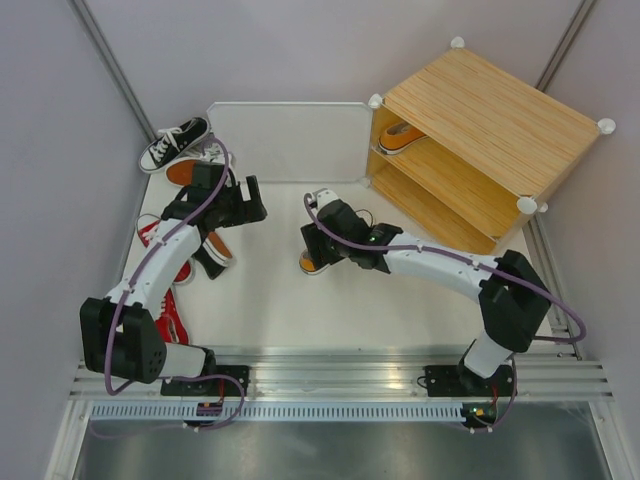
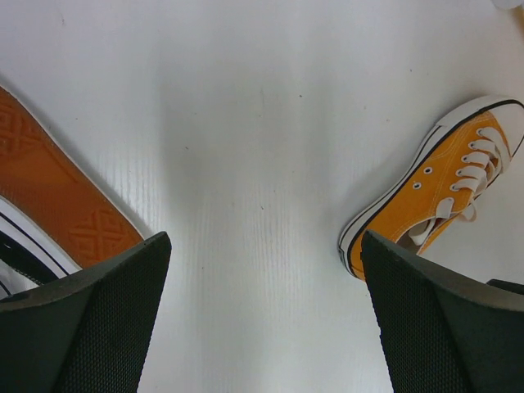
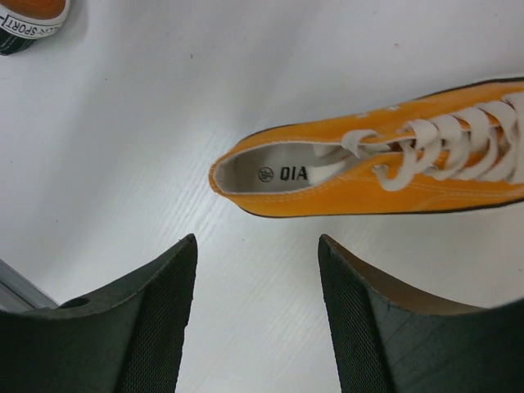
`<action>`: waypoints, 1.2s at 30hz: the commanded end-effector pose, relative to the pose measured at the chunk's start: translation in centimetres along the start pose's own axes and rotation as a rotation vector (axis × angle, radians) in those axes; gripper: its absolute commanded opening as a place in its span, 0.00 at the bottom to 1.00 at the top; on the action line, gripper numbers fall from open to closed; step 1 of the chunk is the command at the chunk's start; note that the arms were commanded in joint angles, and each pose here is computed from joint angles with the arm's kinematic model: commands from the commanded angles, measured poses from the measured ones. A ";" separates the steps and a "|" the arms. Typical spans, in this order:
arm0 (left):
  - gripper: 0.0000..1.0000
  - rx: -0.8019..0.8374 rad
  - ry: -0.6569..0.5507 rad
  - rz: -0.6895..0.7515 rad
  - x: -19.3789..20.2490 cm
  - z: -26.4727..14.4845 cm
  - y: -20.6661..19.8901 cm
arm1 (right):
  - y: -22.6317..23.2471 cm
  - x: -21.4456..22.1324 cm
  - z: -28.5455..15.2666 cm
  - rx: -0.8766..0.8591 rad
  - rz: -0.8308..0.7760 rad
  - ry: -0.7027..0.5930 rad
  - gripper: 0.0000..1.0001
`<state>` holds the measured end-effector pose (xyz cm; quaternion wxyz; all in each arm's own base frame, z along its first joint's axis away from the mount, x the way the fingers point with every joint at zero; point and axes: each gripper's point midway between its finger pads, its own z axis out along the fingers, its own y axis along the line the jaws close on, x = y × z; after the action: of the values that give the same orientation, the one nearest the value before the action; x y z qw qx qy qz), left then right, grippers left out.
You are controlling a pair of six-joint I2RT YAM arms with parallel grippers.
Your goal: Place and organize the shoes in the shoe cabinet
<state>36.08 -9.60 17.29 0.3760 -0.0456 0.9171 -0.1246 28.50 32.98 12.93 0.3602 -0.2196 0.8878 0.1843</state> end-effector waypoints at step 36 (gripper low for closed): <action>1.00 0.017 -0.070 -0.032 -1.2 0.0 -0.2 | 1.9 1.7 5.1 0.147 -0.271 0.132 0.13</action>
<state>36.47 -9.25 17.04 0.3881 -0.0512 0.9125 -0.1191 29.58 37.96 5.54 0.3220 -0.2942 0.8971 0.0707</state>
